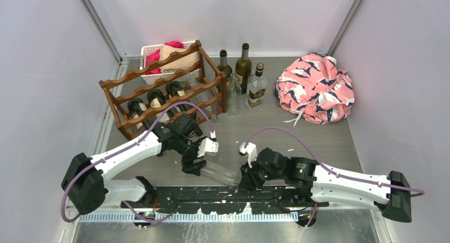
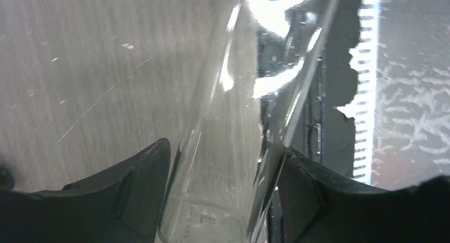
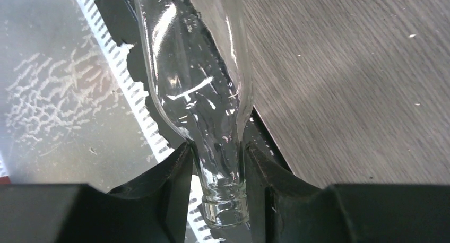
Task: Put the wine bottle on the wine rack
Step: Pick up the wine bottle from the center of the board, then place the wine bottle in the wine rack.
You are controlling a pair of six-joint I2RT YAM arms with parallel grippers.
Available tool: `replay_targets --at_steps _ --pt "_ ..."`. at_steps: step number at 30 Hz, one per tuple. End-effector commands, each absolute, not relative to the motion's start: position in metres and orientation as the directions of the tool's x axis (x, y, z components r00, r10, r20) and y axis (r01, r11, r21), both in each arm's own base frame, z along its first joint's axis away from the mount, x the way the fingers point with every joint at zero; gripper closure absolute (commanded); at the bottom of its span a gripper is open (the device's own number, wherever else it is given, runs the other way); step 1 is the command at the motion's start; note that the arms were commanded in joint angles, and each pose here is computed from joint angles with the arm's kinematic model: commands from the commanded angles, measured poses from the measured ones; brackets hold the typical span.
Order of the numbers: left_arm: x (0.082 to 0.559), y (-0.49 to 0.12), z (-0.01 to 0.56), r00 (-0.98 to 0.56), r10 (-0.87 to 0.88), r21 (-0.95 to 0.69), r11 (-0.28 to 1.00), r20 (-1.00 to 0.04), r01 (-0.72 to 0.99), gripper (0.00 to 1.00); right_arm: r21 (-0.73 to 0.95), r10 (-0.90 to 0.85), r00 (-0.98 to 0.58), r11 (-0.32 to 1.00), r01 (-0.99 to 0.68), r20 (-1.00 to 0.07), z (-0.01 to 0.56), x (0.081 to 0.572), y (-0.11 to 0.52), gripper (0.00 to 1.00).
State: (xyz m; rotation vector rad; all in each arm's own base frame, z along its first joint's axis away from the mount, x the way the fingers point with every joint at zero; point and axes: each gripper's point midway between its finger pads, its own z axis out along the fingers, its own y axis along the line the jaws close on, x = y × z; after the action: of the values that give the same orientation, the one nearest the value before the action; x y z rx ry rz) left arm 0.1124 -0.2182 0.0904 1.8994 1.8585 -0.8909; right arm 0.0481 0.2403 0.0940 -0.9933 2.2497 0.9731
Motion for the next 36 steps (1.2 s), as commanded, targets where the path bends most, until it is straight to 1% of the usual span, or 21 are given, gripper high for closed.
replay_targets --at_steps 1,2,3,5,12,16,21,24,29,33,36 --pt "0.165 -0.228 0.110 -0.116 0.734 -0.050 0.111 -0.669 0.993 0.26 0.550 -0.201 -0.710 0.504 -0.666 -0.675 0.129 0.062 0.262 0.99" --pt "0.166 -0.228 0.110 -0.120 0.735 -0.051 0.116 -0.667 0.992 0.17 0.555 -0.190 -0.715 0.509 -0.658 -0.673 0.130 0.064 0.261 0.99" --pt "0.166 -0.228 0.110 -0.122 0.735 -0.049 0.121 -0.667 0.991 0.14 0.563 -0.179 -0.720 0.510 -0.651 -0.671 0.130 0.065 0.260 0.99" --pt "0.168 -0.228 0.113 -0.124 0.732 -0.042 0.129 -0.670 0.991 0.12 0.577 -0.161 -0.731 0.513 -0.636 -0.663 0.130 0.066 0.258 0.99" --pt "0.171 -0.228 0.123 -0.119 0.721 -0.017 0.147 -0.683 0.989 0.10 0.636 -0.083 -0.784 0.536 -0.555 -0.615 0.125 0.074 0.252 0.99" --pt "0.171 -0.233 0.155 -0.105 0.659 0.010 0.168 -0.745 0.986 0.10 0.687 -0.017 -0.823 0.540 -0.486 -0.568 0.122 0.080 0.247 0.99" --pt "0.155 -0.236 0.188 -0.053 0.572 0.026 0.129 -0.818 0.991 0.07 0.732 0.065 -0.829 0.511 -0.451 -0.556 0.135 0.086 0.242 0.99" --pt "0.147 -0.234 0.189 -0.045 0.564 0.017 0.104 -0.825 0.994 0.06 0.750 0.096 -0.830 0.495 -0.439 -0.550 0.142 0.088 0.241 0.99" --pt "0.139 -0.231 0.178 -0.069 0.586 -0.023 0.085 -0.807 0.996 0.06 0.768 0.136 -0.831 0.483 -0.420 -0.539 0.146 0.092 0.240 0.99" --pt "0.140 -0.233 0.186 -0.068 0.568 -0.017 0.095 -0.820 0.995 0.07 0.778 0.164 -0.834 0.487 -0.397 -0.528 0.146 0.094 0.237 0.99" --pt "0.142 -0.236 0.205 -0.090 0.526 -0.024 0.131 -0.846 0.991 0.07 0.798 0.203 -0.829 0.462 -0.388 -0.521 0.154 0.094 0.236 0.99"
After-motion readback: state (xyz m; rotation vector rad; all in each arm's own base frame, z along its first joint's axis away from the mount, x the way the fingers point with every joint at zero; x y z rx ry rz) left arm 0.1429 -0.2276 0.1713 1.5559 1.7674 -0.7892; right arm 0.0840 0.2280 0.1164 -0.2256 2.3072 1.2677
